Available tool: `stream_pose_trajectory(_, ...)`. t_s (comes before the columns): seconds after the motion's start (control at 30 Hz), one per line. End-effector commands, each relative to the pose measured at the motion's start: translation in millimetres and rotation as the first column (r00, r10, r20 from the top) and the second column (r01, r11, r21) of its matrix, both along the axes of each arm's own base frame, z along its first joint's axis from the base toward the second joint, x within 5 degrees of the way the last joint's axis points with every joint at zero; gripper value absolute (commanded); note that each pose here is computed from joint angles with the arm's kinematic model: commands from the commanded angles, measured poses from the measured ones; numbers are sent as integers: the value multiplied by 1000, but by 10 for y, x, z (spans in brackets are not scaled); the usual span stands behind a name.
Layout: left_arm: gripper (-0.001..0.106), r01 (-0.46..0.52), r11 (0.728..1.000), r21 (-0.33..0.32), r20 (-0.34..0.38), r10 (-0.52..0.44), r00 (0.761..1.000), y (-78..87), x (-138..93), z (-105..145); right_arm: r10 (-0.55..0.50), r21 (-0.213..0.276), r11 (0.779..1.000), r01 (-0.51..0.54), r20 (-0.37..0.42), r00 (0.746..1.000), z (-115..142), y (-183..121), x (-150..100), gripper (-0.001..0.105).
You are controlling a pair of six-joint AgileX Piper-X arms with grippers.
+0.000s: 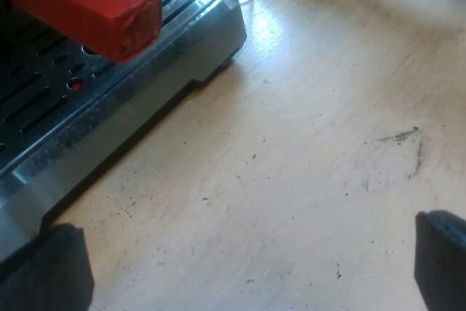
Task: Remove mug from coffee machine
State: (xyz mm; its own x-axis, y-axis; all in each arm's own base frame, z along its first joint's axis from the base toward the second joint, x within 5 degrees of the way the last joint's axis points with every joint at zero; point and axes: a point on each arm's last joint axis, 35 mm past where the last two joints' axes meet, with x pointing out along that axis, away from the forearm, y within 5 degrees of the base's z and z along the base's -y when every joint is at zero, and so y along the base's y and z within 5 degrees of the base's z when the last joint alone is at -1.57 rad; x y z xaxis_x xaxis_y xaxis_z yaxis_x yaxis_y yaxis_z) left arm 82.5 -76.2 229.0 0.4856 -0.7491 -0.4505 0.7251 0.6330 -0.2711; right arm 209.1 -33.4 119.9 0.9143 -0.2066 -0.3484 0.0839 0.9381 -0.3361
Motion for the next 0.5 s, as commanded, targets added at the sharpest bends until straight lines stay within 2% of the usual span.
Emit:
stream_pose_trajectory(0.03,91,-6,1000,-15,9,6,1000,-6,5,25,5,2,1000,-5,8,1000,11,-5,14,0)
stream_pose_trajectory(0.2,91,-6,1000,-15,9,6,1000,-6,5,25,5,7,1000,-5,-21,1000,-20,-4,3,0)
stream_pose_trajectory(0.3,91,-6,1000,-15,9,6,1000,-6,5,25,6,18,1000,-5,-56,998,-57,5,-11,23)
stream_pose_trajectory(0.37,91,-6,1000,-15,9,6,1000,-6,5,25,6,18,1000,-5,-56,998,-58,5,-12,45)
stream_pose_trajectory(0.47,91,-6,1000,-15,9,6,1000,-6,5,25,6,18,1000,-5,-56,998,-58,5,-12,55)
stream_pose_trajectory(0.5,91,-6,1000,-15,9,6,1000,-6,5,25,-1,37,999,3,-63,998,-66,6,-17,60)
